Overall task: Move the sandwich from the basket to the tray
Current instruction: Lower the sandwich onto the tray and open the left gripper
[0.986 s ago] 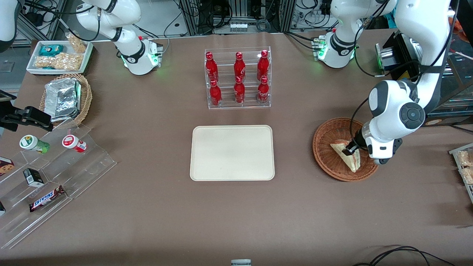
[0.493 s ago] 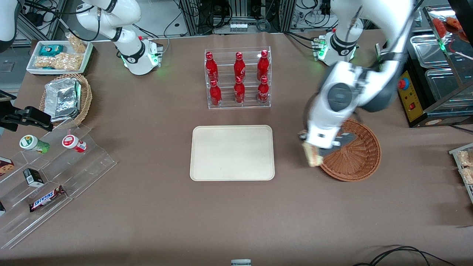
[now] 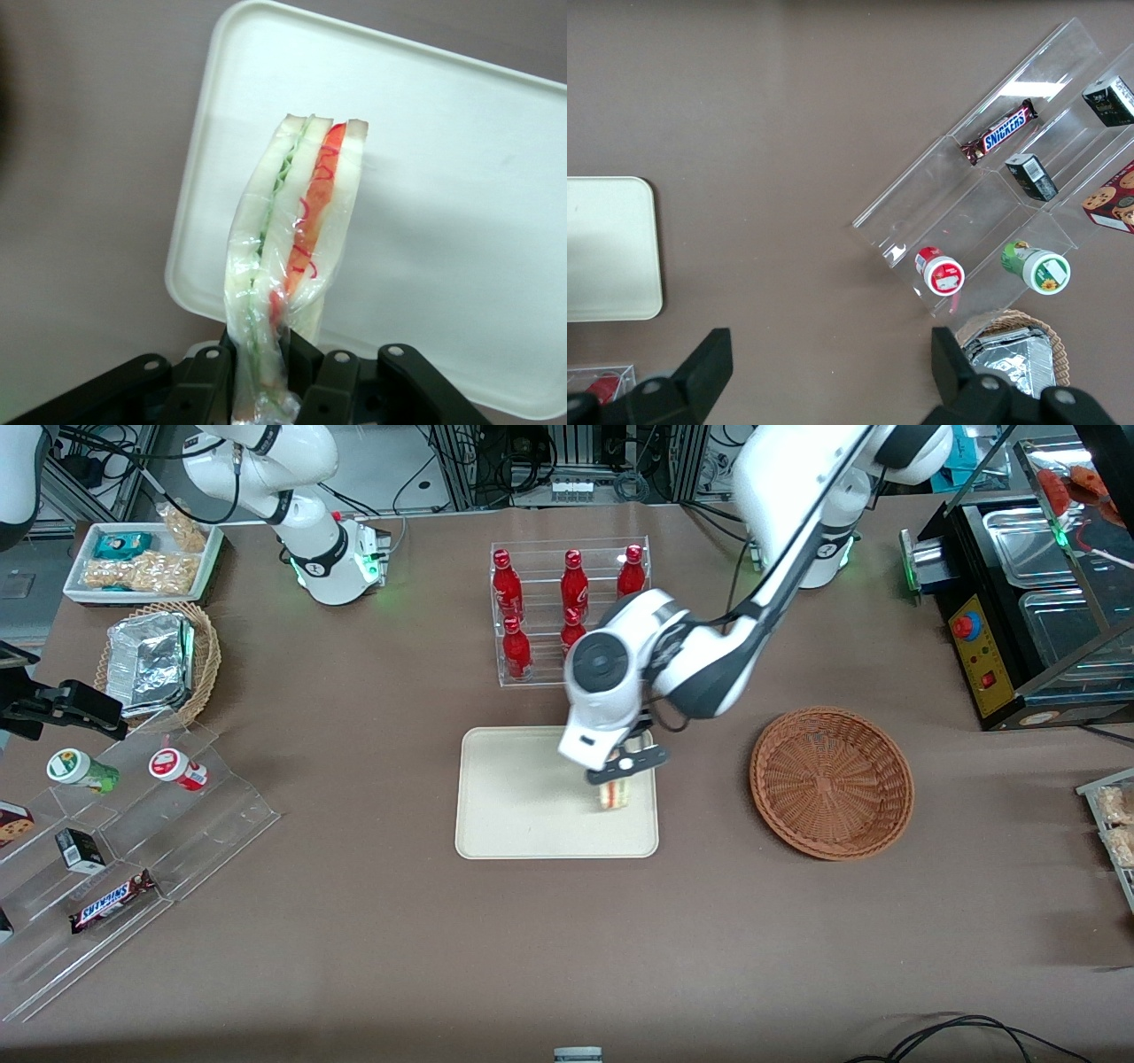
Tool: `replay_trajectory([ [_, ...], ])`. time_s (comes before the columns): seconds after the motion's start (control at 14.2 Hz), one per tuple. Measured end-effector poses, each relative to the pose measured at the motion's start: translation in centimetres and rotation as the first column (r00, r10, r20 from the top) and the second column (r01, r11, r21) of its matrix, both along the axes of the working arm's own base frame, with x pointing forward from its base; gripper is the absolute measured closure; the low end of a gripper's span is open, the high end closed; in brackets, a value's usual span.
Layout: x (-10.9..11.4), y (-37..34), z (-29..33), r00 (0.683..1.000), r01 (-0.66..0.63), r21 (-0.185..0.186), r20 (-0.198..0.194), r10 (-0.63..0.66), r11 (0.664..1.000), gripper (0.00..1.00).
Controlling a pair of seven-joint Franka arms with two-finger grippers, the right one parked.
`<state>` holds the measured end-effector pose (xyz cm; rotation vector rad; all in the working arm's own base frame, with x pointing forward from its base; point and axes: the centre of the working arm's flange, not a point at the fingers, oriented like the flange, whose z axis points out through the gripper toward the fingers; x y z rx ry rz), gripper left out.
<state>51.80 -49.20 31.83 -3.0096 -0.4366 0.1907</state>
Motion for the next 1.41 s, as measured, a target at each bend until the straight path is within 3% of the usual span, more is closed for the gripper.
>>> replay_trajectory([
  [0.14, 0.9, -2.0, -1.2, 1.000, -0.001, -0.015, -0.001, 0.001, 1.000, 0.87],
  [0.56, 0.2, -5.5, -5.0, 1.000, 0.024, -0.025, -0.011, -0.024, 0.999, 0.83],
  [1.13, 1.1, -5.4, -6.2, 0.998, 0.050, 0.007, 0.048, -0.051, 0.999, 0.06],
  [1.2, 1.3, -5.4, -5.7, 0.997, 0.047, 0.004, 0.055, -0.047, 0.999, 0.00],
  [1.41, 4.0, -2.7, -1.1, 0.998, -0.005, 0.012, 0.064, 0.004, 1.000, 0.00],
])
